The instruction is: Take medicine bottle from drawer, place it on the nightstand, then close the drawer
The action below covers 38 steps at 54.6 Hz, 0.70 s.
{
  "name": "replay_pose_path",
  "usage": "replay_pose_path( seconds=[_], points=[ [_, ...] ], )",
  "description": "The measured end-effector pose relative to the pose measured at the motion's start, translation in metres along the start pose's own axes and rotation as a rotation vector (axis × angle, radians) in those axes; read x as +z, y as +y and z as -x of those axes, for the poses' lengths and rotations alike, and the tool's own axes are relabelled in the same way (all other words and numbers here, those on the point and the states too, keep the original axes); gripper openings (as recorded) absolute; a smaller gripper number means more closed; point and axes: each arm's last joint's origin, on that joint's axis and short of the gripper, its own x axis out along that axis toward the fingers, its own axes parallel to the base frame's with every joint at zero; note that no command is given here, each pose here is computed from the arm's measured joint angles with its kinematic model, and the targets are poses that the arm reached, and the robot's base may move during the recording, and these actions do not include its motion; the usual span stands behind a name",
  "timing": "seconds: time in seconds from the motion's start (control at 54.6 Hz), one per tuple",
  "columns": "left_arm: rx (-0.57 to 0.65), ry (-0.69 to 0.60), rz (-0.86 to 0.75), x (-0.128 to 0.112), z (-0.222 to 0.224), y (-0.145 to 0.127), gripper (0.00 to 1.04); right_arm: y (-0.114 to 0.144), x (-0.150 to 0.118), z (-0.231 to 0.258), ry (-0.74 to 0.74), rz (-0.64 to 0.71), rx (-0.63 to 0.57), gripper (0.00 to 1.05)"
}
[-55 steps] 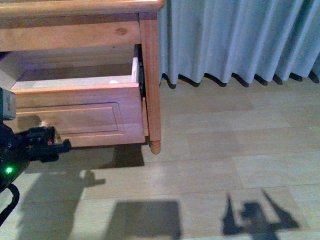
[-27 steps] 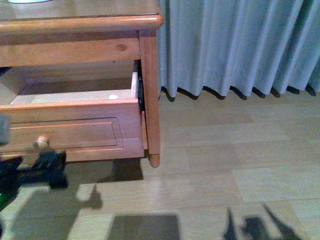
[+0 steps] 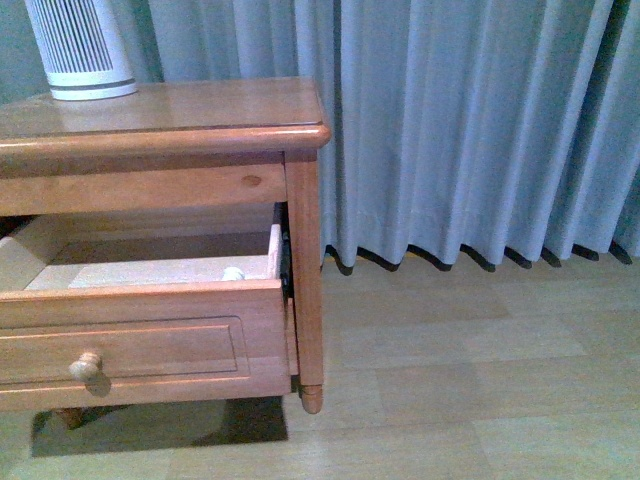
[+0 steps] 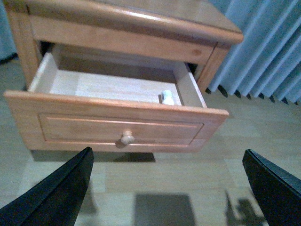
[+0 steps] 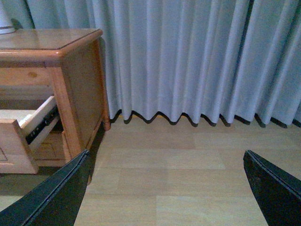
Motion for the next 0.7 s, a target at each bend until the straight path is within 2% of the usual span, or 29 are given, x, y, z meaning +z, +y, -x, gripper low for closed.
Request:
replay_pose_path(
  seconds=[0.092,0.147,0.293,0.385,0.531,0.696],
  points=[
    [0.161,-0.147,-0.107,0.000,0.021,-0.006,0.81,0.000,0.000,0.000,0.000,0.000,0.000,0.98],
    [0.184,-0.209,-0.148,-0.003,0.028,-0.011,0.70,0.000,0.000,0.000,0.000,0.000,0.000,0.98],
    [0.212,-0.210,-0.164,-0.019,0.025,-0.017,0.45,0.000,0.000,0.000,0.000,0.000,0.000,0.98],
    [0.171,-0.202,-0.172,-0.027,0.023,-0.021,0.29,0.000,0.000,0.000,0.000,0.000,0.000,0.98],
    [0.175,-0.203,-0.173,-0.034,0.021,-0.020,0.03,0.000,0.000,0.000,0.000,0.000,-0.006,0.98],
    [0.175,-0.201,-0.176,-0.042,0.020,-0.019,0.04,0.000,0.000,0.000,0.000,0.000,-0.006,0.98]
  ],
)
